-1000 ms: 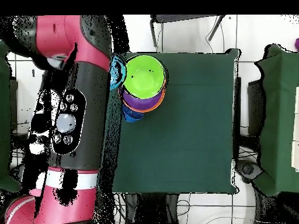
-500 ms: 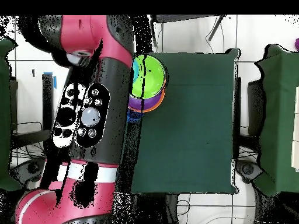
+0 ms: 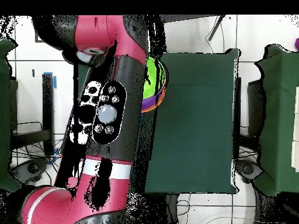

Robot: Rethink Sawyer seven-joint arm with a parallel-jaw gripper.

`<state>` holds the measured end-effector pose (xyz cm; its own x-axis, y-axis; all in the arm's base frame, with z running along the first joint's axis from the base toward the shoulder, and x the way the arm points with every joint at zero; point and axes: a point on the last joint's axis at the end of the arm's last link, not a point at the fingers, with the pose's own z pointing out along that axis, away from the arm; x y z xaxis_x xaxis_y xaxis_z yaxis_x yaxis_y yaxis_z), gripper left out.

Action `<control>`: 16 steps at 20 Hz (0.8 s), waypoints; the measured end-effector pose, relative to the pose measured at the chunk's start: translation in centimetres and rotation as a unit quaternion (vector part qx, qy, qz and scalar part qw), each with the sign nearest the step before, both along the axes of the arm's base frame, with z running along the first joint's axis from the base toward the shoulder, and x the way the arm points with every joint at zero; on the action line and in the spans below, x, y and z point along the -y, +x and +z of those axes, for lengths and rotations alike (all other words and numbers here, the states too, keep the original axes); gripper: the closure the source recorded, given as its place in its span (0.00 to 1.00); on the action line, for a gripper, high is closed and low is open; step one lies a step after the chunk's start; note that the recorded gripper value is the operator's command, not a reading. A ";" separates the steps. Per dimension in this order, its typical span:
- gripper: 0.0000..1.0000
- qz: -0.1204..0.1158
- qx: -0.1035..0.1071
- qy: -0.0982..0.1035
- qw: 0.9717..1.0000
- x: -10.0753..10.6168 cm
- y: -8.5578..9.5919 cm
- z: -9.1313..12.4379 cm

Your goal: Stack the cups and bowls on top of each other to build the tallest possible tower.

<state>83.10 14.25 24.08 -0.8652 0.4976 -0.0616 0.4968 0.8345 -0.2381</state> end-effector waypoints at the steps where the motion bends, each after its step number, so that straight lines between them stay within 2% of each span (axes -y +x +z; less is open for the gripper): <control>1: 1.00 0.003 -0.001 0.001 1.000 0.1 0.0 -0.1; 6: 1.00 0.036 -0.012 0.007 0.999 0.3 0.0 -0.7; 9: 1.00 0.049 -0.016 0.009 0.999 0.3 0.0 -0.9; 16: 1.00 0.062 -0.019 0.007 0.998 1.2 0.1 -0.9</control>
